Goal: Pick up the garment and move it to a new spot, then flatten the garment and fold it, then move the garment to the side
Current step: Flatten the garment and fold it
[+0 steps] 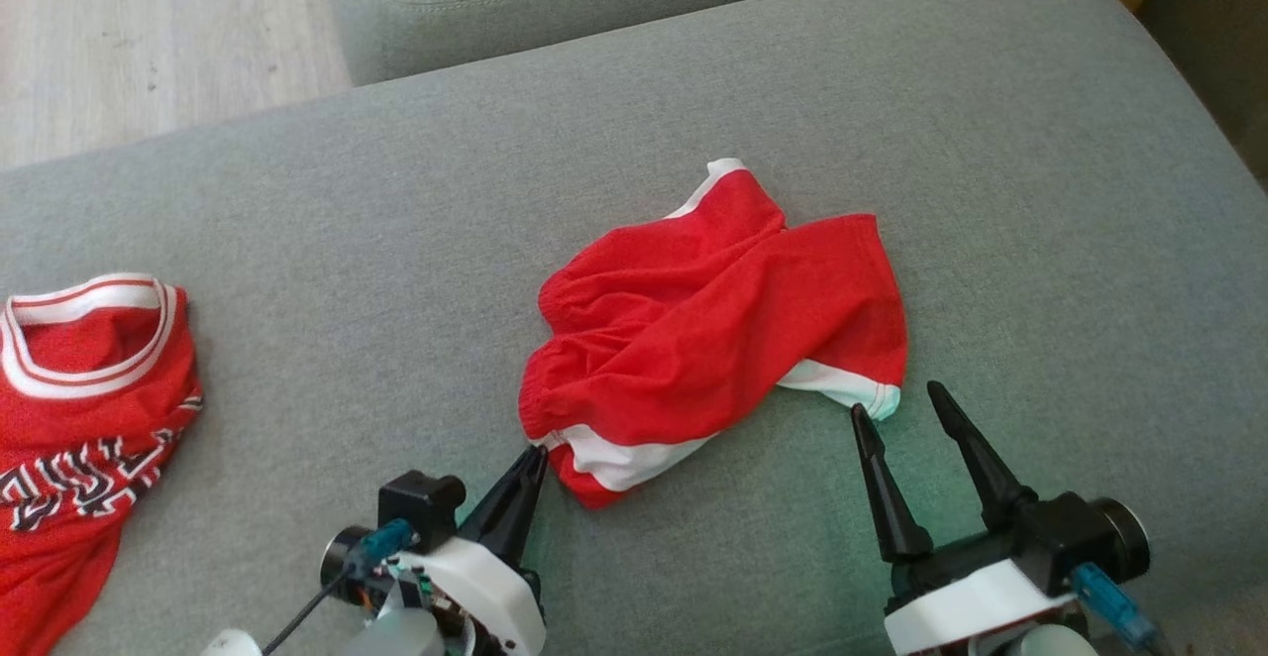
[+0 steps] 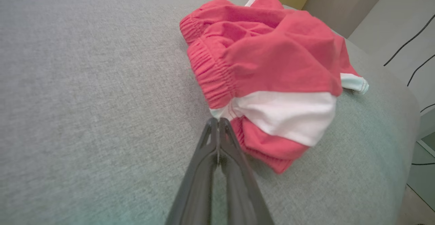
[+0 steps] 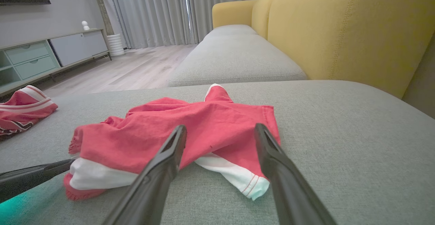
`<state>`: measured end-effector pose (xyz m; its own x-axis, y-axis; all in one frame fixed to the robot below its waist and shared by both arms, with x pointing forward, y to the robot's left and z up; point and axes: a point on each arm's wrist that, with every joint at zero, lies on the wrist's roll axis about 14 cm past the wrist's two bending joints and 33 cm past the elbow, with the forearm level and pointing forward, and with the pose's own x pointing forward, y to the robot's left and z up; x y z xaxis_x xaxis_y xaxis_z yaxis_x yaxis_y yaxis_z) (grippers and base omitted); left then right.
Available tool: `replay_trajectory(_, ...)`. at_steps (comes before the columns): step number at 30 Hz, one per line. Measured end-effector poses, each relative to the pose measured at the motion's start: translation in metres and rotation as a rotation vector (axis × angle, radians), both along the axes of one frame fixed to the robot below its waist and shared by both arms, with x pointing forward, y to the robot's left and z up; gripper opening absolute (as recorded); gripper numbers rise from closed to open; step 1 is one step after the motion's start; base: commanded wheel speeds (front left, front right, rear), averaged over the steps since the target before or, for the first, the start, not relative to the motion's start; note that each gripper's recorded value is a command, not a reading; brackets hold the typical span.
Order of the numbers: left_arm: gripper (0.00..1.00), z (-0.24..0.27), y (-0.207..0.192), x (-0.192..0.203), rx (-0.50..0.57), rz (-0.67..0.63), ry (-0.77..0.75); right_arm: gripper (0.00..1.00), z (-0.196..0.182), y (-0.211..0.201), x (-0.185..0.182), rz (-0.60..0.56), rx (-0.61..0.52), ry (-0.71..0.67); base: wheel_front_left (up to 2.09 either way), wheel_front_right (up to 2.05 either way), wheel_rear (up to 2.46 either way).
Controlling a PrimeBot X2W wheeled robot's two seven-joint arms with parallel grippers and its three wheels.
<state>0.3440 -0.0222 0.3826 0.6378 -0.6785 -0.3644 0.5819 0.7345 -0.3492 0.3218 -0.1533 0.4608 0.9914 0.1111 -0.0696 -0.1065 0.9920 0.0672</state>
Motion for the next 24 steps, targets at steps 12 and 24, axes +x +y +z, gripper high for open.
replay_trajectory(12,0.0,0.026,0.016,0.021,-0.002,0.026,-0.136,1.0,-0.037,-0.003,0.0,-0.013,0.043,0.122,0.0,0.0,0.0)
replay_trajectory(24,0.0,0.031,0.058,0.033,0.033,0.14,-0.18,1.0,-0.094,-0.011,0.004,-0.053,0.101,0.323,0.0,0.0,0.0)
